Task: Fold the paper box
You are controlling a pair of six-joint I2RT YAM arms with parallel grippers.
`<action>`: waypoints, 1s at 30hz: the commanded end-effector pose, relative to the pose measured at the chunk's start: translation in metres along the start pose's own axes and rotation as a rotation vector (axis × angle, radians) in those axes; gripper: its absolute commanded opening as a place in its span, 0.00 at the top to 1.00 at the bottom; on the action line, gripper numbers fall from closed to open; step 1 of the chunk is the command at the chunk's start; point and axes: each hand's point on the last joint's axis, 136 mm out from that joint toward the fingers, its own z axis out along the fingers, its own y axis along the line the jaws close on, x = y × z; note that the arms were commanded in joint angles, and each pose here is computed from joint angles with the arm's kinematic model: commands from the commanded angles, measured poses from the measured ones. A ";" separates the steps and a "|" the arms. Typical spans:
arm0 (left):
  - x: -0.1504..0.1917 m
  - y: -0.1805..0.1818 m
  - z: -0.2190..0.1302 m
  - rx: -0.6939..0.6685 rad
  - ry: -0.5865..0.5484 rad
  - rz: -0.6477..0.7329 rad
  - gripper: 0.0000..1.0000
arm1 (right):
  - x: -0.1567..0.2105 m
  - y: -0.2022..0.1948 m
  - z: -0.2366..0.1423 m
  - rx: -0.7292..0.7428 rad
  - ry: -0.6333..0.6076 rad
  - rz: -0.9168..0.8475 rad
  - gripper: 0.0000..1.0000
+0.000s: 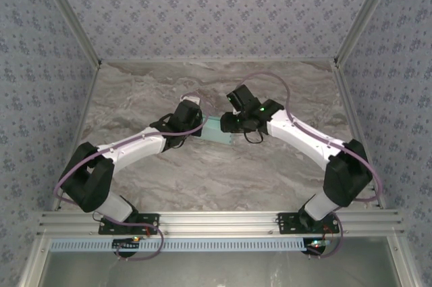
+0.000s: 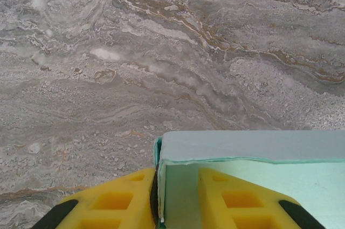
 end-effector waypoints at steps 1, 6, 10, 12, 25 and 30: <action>0.027 -0.002 0.009 0.004 0.079 0.022 0.75 | 0.009 0.001 -0.012 -0.062 0.021 -0.133 0.53; 0.026 -0.004 0.006 0.022 0.073 0.022 0.73 | -0.005 -0.001 -0.029 -0.079 -0.086 -0.398 0.43; 0.018 -0.010 -0.001 0.060 0.049 0.017 0.58 | -0.008 -0.001 -0.020 -0.059 -0.156 -0.796 0.32; 0.013 -0.012 -0.007 0.078 0.034 0.011 0.49 | -0.004 -0.001 -0.015 -0.067 -0.151 -0.949 0.30; -0.009 -0.005 -0.054 0.129 -0.043 -0.037 0.31 | 0.005 0.011 0.016 -0.152 -0.213 -1.402 0.25; -0.018 0.030 -0.066 0.098 0.015 -0.259 0.20 | 0.006 0.010 0.035 -0.094 -0.210 -1.461 0.26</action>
